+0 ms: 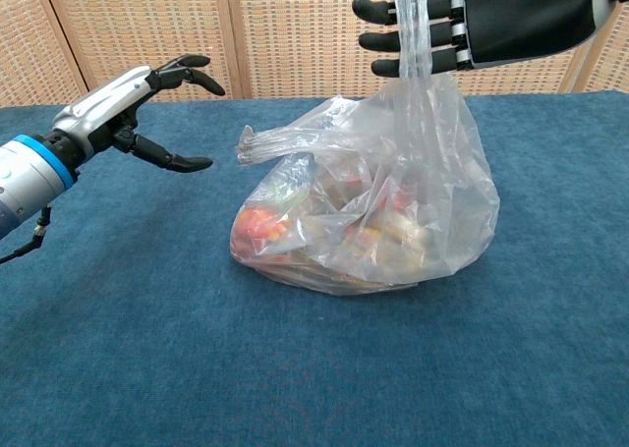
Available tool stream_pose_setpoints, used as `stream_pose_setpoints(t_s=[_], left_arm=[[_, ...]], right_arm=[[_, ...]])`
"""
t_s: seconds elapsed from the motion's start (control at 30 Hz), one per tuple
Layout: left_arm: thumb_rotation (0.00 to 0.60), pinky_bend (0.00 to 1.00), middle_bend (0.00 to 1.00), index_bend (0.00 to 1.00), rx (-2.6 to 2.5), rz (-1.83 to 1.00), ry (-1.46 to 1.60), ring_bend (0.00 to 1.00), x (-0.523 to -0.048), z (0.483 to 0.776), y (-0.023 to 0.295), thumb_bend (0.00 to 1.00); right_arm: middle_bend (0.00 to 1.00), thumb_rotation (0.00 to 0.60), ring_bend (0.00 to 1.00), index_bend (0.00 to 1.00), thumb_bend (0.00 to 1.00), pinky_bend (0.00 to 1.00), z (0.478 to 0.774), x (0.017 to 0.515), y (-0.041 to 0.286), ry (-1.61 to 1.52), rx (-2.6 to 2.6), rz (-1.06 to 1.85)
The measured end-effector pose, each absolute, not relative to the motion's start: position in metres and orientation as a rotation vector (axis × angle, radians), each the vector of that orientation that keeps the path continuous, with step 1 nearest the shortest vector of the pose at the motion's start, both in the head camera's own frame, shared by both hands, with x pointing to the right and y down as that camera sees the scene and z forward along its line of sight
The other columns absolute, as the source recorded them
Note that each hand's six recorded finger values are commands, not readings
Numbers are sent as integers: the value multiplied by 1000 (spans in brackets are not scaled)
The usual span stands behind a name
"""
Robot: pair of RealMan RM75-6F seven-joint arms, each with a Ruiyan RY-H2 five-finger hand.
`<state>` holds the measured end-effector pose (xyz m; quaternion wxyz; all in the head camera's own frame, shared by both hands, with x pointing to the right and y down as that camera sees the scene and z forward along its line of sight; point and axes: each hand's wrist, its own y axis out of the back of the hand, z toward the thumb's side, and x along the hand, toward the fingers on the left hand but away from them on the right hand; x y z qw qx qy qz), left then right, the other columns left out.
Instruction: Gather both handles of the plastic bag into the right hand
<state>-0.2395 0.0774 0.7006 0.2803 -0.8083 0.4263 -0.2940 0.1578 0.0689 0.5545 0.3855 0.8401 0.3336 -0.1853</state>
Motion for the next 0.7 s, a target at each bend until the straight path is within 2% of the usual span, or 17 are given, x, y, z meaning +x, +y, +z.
stream_pose_setpoints(t_s=[0.23, 0.53, 0.7], left_arm=[[600, 0, 0, 291, -2154, -791, 1086, 0, -217, 699, 71, 192], [600, 0, 0, 294, -2180, -825, 1001, 0, -197, 702, 78, 191], [600, 0, 0, 332, -2175, -815, 1023, 0, -191, 701, 76, 192]], right_arm=[[440, 600, 370, 281, 32, 353, 555, 157, 69, 843, 2146, -483], [440, 600, 370, 281, 37, 354, 559, 158, 69, 846, 2137, -487], [441, 600, 369, 281, 35, 354, 559, 159, 67, 851, 2137, -480]])
